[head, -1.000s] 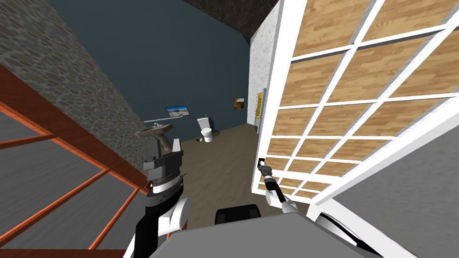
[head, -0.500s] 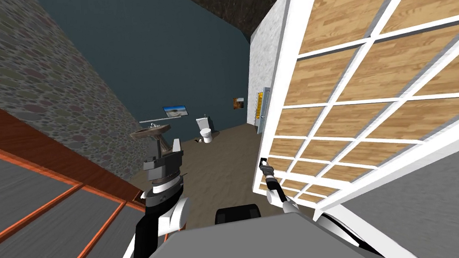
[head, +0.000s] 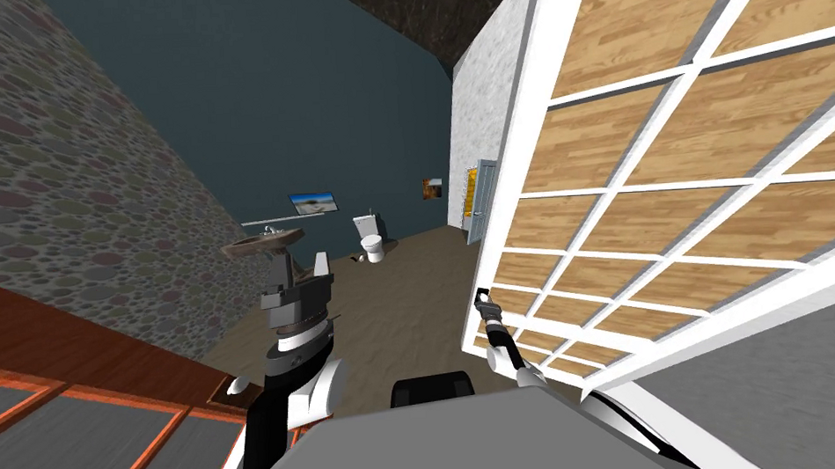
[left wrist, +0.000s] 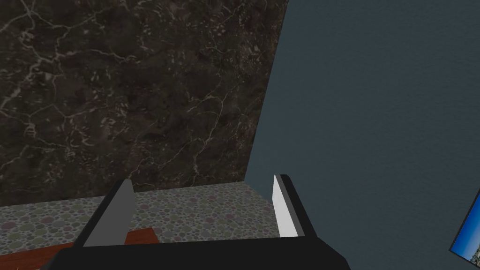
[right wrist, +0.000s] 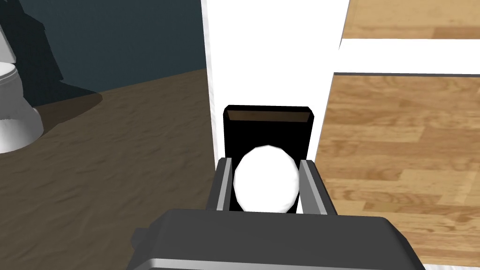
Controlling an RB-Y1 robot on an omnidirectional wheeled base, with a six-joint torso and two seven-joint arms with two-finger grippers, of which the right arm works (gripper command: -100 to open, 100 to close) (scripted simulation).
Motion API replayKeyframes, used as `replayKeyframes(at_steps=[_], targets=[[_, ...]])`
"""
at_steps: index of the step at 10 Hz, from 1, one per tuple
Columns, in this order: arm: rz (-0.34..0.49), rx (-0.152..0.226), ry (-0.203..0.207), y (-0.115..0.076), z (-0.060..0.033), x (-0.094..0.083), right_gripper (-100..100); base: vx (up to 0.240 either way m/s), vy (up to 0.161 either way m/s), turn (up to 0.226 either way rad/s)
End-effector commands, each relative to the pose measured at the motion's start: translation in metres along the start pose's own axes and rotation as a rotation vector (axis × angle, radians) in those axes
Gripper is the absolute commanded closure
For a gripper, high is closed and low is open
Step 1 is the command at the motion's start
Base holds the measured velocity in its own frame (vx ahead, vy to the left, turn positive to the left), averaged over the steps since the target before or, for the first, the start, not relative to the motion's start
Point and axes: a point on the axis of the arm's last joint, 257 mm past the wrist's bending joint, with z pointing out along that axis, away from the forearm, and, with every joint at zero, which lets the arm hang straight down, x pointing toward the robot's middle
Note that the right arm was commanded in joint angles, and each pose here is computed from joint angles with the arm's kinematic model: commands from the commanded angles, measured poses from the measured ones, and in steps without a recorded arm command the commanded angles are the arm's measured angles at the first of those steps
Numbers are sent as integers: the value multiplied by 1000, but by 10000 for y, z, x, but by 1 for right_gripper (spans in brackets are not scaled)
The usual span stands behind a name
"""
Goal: Push the door open
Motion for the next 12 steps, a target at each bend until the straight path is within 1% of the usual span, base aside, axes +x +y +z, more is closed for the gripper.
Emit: replayKeyframes(at_steps=[1,4,5,6,7,8,9,10,11,12], targets=[[0,-21,7,90,19,23,100,186,16,-37],[0,-73,9,287,23,33,100,208,26,-47],[0,-73,9,287,23,33,100,129,-12,-14],[0,-109,11,426,20,39,100,186,34,-44],[0,-117,12,458,19,40,100,214,29,-61],[0,-141,13,548,14,44,100,213,25,-51],[0,-154,13,596,11,46,100,205,27,-54],[0,-154,13,596,11,46,100,140,11,-43],[0,-172,14,664,5,49,100,176,-13,-28],[1,-161,7,617,-11,17,100,93,-10,-11]])
